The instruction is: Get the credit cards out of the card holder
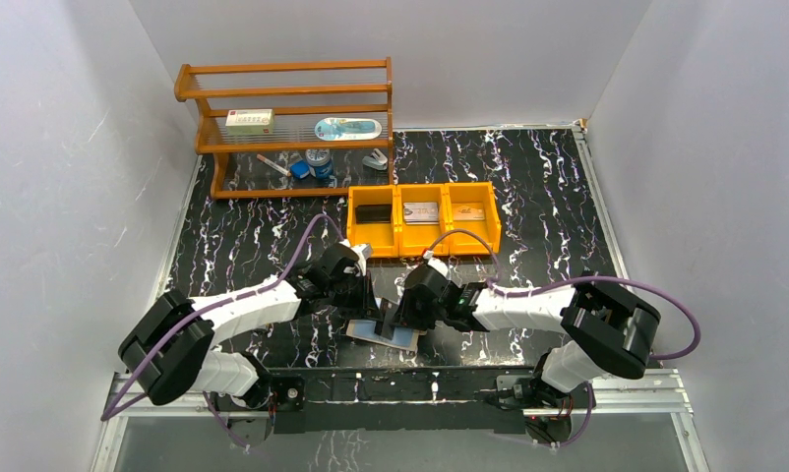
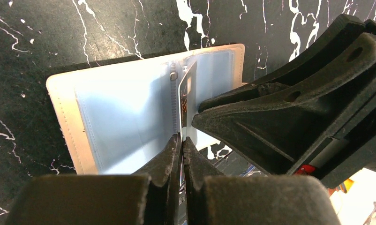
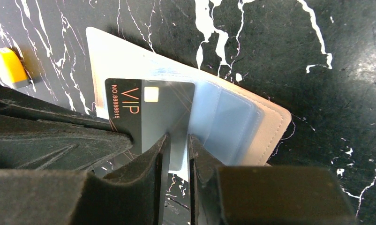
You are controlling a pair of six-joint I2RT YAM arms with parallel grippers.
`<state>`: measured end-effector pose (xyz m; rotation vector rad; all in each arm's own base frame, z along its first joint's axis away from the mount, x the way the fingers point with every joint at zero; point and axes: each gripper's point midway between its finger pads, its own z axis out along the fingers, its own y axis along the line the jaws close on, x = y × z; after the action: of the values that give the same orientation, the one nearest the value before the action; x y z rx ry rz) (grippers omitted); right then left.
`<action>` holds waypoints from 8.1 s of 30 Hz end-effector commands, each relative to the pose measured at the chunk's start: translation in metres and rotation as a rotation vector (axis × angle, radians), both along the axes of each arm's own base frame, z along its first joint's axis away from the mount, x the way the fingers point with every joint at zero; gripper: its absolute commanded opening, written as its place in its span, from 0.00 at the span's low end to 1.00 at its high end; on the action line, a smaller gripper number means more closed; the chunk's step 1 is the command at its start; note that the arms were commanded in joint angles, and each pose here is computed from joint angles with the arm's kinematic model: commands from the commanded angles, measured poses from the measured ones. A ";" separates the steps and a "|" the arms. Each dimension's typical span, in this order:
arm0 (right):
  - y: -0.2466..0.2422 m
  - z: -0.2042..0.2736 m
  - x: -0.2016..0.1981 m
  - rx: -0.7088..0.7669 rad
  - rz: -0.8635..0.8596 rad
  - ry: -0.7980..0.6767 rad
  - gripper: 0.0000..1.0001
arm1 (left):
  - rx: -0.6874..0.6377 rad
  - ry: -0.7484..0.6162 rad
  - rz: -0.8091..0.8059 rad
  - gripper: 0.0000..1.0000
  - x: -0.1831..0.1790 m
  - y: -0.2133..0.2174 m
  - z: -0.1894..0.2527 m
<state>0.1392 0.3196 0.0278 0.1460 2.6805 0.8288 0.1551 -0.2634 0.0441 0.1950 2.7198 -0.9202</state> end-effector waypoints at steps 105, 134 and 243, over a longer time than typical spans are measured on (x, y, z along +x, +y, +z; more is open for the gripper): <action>-0.040 0.092 0.066 0.128 -0.026 -0.439 0.83 | -0.212 -0.256 0.173 0.00 0.049 0.060 0.099; 0.029 0.162 0.024 0.838 0.410 -0.320 0.39 | -0.693 -0.119 -0.070 0.00 0.019 0.004 0.134; 0.074 0.131 0.268 -0.712 0.699 -1.109 0.55 | 0.251 -0.592 0.631 0.98 0.053 0.198 0.140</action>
<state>0.4124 0.3860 0.0797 -1.3135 1.7582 -0.2042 0.2076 -0.0659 0.1862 -0.2943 2.1084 -0.2794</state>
